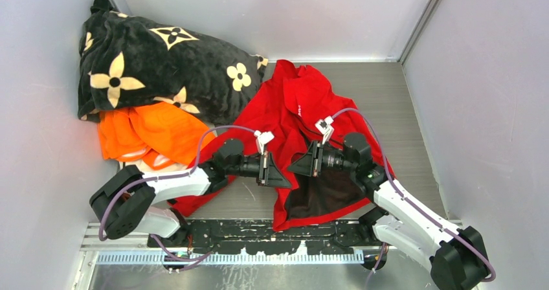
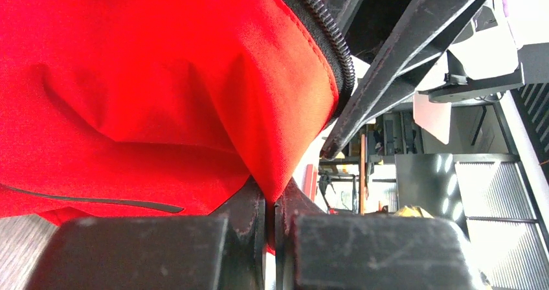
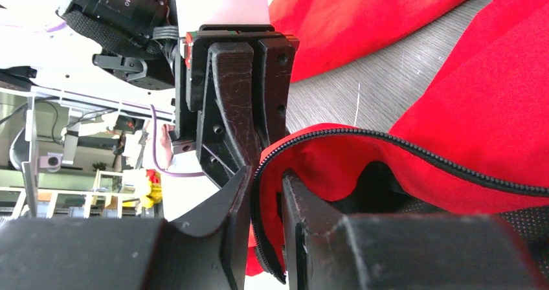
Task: Zip up the jacket
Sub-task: Adjust the zipper on the jacket, then adjust the jacket at the center of the board.
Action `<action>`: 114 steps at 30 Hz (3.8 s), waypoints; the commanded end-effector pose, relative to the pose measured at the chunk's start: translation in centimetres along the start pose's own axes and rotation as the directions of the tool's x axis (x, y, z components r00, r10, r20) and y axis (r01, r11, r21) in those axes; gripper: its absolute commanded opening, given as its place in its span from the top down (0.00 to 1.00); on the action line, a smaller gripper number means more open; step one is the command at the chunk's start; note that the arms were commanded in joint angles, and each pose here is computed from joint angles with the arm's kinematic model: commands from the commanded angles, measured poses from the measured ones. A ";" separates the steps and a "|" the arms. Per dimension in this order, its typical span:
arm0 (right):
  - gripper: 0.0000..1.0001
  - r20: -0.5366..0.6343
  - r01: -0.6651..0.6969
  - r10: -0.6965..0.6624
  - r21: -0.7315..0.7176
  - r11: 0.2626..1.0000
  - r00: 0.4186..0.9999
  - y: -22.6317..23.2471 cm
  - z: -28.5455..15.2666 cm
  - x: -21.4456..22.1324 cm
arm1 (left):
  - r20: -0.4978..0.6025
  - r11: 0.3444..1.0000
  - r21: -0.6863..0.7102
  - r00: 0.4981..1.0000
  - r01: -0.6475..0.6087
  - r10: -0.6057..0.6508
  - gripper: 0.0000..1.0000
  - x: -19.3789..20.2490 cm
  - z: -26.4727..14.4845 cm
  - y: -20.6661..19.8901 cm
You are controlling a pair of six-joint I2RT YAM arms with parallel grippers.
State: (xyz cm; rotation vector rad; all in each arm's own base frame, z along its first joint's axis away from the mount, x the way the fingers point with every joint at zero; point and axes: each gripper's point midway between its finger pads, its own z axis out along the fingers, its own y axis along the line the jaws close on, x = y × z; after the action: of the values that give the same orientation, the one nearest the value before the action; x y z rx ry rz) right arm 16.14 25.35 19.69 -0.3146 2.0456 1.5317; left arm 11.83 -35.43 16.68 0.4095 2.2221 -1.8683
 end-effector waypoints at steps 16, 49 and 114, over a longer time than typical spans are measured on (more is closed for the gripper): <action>0.99 0.003 0.075 -0.075 -0.070 0.995 0.997 2.1 0.2 -0.4 | 0.070 0.985 0.164 0.997 -0.055 0.044 0.71 -1.8 0.6 -2.8; 0.41 -0.102 0.347 -0.352 -0.071 0.935 0.930 3.0 -2.9 -1.1 | 0.068 0.982 0.160 0.994 -0.097 0.087 1.00 -1.6 0.2 -2.1; 0.37 -0.745 0.526 -0.190 0.244 0.815 0.639 -26.0 -23.9 -6.2 | 0.056 0.945 0.136 0.955 -0.298 0.293 1.00 -3.9 0.1 0.4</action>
State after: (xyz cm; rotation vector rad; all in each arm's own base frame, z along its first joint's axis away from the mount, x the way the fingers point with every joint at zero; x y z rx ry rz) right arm 26.95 -6.65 5.66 -1.1979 2.6192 0.6476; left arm 14.77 -35.45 16.00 0.6434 1.9813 -1.8678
